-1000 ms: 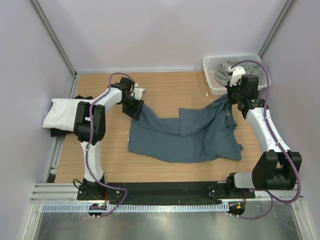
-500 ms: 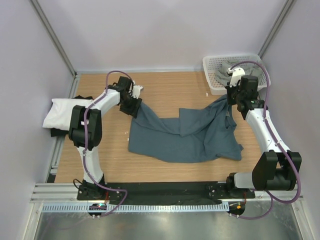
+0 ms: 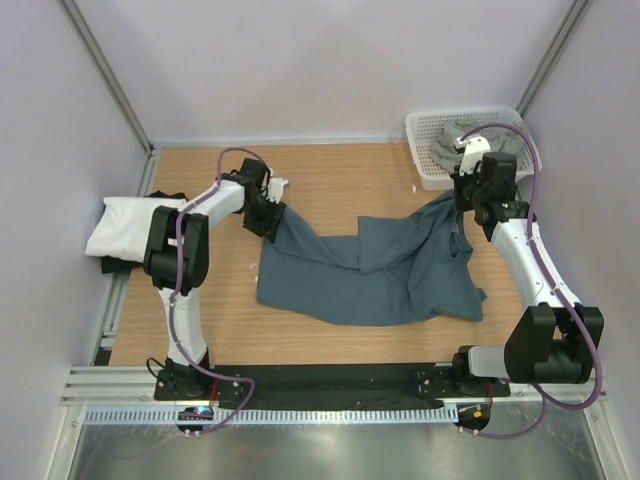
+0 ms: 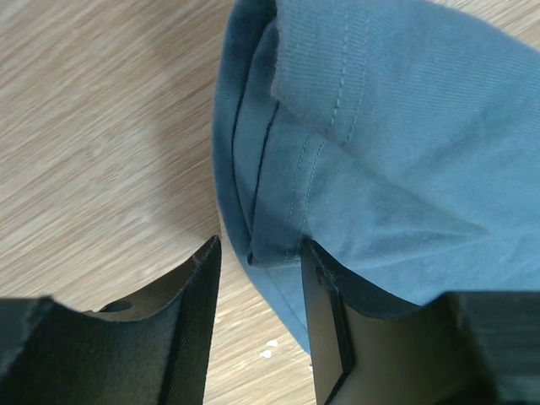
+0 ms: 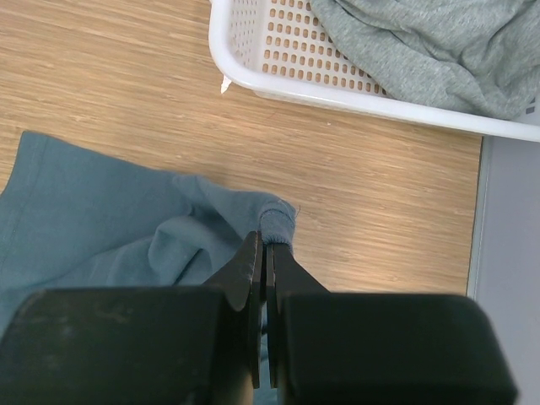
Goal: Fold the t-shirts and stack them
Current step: Flatten the tshirt out
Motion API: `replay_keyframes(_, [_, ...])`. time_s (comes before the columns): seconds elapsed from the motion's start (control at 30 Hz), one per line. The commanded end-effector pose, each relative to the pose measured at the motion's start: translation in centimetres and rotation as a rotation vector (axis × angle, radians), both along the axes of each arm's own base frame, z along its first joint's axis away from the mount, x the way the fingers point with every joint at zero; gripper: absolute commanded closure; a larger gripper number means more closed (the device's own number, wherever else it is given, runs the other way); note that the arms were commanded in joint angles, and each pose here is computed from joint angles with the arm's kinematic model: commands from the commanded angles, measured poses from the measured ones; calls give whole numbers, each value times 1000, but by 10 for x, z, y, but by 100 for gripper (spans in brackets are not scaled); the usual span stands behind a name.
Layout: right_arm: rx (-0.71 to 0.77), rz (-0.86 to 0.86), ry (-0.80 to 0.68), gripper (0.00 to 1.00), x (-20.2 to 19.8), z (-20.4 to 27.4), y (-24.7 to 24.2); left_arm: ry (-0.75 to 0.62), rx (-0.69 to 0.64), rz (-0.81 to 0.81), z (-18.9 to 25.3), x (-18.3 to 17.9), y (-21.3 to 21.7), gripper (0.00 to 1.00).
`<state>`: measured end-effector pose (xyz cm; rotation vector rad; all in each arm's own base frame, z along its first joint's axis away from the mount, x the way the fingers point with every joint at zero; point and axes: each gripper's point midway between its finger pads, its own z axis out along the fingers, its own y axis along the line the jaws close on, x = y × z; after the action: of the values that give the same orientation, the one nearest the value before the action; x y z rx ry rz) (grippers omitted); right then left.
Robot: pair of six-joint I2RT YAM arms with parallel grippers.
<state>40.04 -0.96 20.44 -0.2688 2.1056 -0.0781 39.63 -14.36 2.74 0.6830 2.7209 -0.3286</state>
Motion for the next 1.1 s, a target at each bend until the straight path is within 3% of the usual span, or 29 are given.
replay_keyframes(0.0, [-18,0,-96,99,3,27,-2,-12,-33,-8,3,6,-8,57])
replay_keyframes(0.47, [-13,5,-95,99,4,24,-1,-91,13,42,19,13,-1,57])
replay_keyframes(1.07, [-16,6,-93,99,3,20,-1,-90,19,33,20,8,-6,59])
